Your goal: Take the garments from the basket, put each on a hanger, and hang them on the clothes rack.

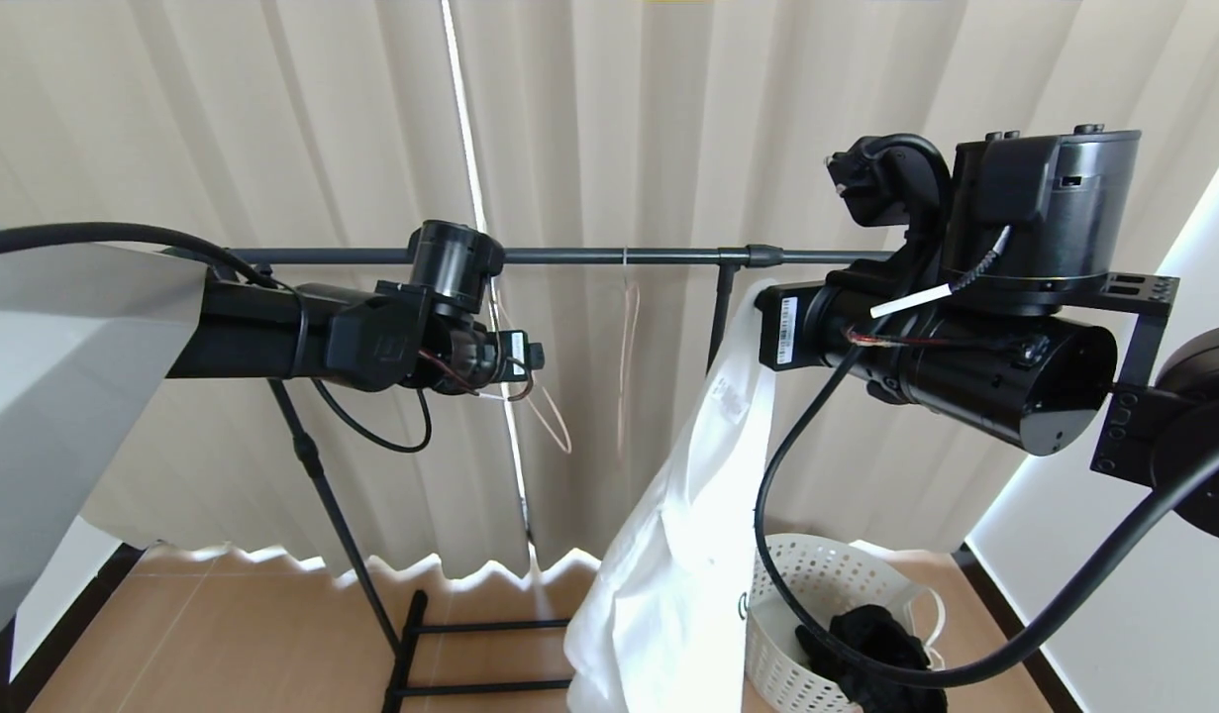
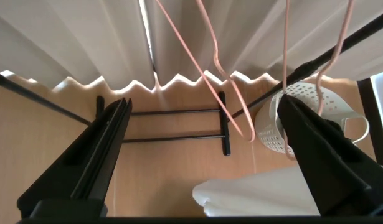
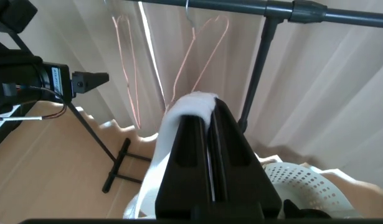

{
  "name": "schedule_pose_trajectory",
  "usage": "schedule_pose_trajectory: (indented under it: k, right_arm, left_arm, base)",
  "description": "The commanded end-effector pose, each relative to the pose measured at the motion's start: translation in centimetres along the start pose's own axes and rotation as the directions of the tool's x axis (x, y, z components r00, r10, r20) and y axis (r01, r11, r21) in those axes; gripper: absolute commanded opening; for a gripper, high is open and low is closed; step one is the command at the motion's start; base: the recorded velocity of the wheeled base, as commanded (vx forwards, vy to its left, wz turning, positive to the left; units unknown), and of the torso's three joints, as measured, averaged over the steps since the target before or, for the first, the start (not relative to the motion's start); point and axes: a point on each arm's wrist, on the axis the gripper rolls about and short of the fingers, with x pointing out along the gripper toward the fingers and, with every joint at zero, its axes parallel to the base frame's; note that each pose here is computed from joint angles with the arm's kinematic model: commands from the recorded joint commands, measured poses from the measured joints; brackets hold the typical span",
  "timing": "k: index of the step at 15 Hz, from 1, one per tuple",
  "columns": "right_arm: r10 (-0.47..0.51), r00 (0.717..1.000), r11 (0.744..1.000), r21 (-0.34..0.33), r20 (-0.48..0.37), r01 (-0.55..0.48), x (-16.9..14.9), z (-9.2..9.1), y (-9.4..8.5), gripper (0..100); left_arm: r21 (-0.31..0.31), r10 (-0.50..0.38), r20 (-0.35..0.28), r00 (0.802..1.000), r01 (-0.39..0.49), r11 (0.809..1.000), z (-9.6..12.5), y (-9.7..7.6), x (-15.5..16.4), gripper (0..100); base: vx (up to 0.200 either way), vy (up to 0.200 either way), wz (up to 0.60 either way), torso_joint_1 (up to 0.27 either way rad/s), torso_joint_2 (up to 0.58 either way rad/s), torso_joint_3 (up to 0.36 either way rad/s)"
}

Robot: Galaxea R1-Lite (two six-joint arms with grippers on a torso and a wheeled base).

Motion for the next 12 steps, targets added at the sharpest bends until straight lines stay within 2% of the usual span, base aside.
schedule_pose_trajectory:
  k: [1,4,12]
  right_arm:
    - [0.0,1.0,1.0,0.001,-0.003,0.0,0.0,-0.1,0.0,0]
    - [0.0,1.0,1.0,0.0,-0.002,0.0,0.0,0.0,0.0,0]
    - [-0.001,1.0,1.0,-0.003,-0.008,0.001,0.0,-0.3,0.0,0]
  left_arm:
    - [0.003,0.0,-0.006,1.0,0.0,1.0,-0.2,-0.1,0.1,100]
    - [0.002,0.013,-0.009,1.0,-0.013,1.0,-0.4,0.0,0.4,100]
    - [0.0,0.094,0.011,0.996,-0.094,0.996,-1.7,-0.1,3.4,100]
  base:
    - [0.2,-0.2,0.0,0.012,0.0,0.007]
    - [0.2,0.0,0.0,-0.01,0.0,0.001]
    - [0.0,0.0,0.0,0.0,0.0,0.0]
